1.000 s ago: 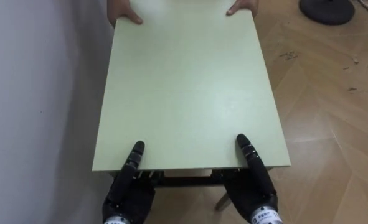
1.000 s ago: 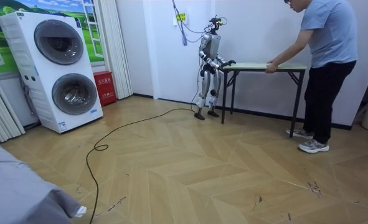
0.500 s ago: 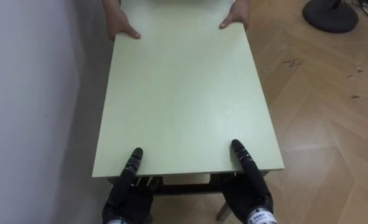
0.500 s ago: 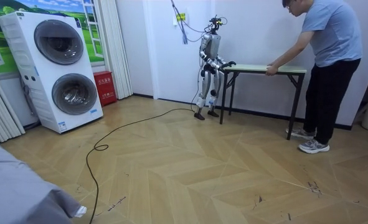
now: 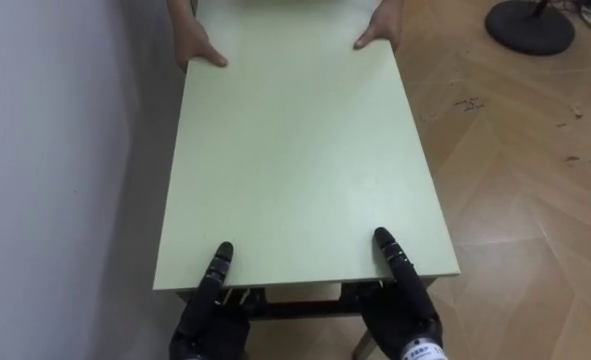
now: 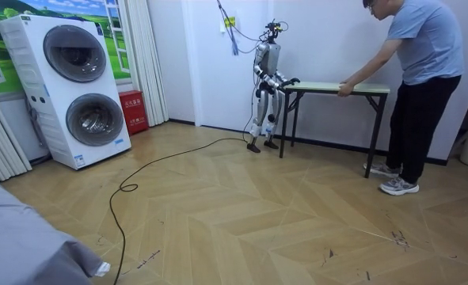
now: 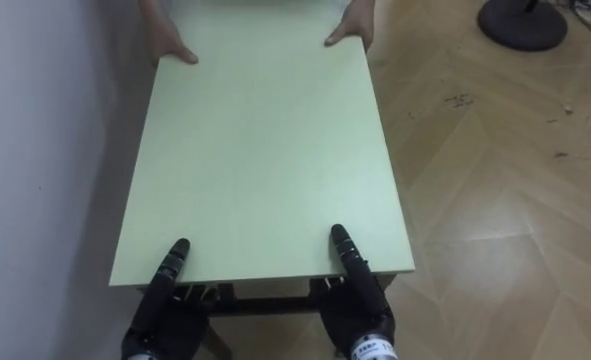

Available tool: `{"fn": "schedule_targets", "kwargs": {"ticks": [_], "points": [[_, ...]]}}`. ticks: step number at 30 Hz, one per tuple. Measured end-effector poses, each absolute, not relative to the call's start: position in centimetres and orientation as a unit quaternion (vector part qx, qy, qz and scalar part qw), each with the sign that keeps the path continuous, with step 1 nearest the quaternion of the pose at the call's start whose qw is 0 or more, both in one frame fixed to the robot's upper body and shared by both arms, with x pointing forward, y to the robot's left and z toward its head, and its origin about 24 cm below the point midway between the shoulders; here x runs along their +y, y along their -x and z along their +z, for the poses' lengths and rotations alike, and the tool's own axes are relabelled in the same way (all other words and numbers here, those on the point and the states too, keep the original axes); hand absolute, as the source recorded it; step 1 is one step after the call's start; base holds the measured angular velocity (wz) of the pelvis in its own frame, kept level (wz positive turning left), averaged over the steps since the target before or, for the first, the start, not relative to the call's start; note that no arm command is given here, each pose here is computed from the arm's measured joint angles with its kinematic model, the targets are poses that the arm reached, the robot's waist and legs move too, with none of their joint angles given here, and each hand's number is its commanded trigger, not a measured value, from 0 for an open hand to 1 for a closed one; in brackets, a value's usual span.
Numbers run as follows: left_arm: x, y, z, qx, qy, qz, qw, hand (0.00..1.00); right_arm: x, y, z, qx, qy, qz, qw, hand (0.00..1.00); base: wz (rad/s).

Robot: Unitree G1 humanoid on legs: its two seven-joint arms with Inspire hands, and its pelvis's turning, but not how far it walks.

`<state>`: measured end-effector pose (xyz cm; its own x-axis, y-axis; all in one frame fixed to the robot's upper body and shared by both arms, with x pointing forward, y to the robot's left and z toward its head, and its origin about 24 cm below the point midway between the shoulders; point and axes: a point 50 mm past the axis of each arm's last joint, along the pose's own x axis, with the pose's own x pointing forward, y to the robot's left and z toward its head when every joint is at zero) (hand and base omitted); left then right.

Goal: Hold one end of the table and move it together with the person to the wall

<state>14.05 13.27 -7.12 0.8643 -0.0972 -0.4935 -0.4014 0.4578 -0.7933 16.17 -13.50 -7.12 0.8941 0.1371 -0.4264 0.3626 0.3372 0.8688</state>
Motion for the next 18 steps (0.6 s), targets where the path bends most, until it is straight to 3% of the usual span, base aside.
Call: {"fn": "schedule_targets", "kwargs": {"ticks": [9,18], "points": [[14.6,-13.8,-8.3,0.277,0.351,0.023,0.894,0.00,-13.9,-15.6,-7.5,0.223,-0.502,0.010,0.835,0.00,-0.04],[14.4,-14.2,-8.6,0.280,0.337,-0.002,0.899,0.00,-13.8,-15.7,-7.2,0.208,-0.509,0.045,0.834,0.00,-0.05]]}}
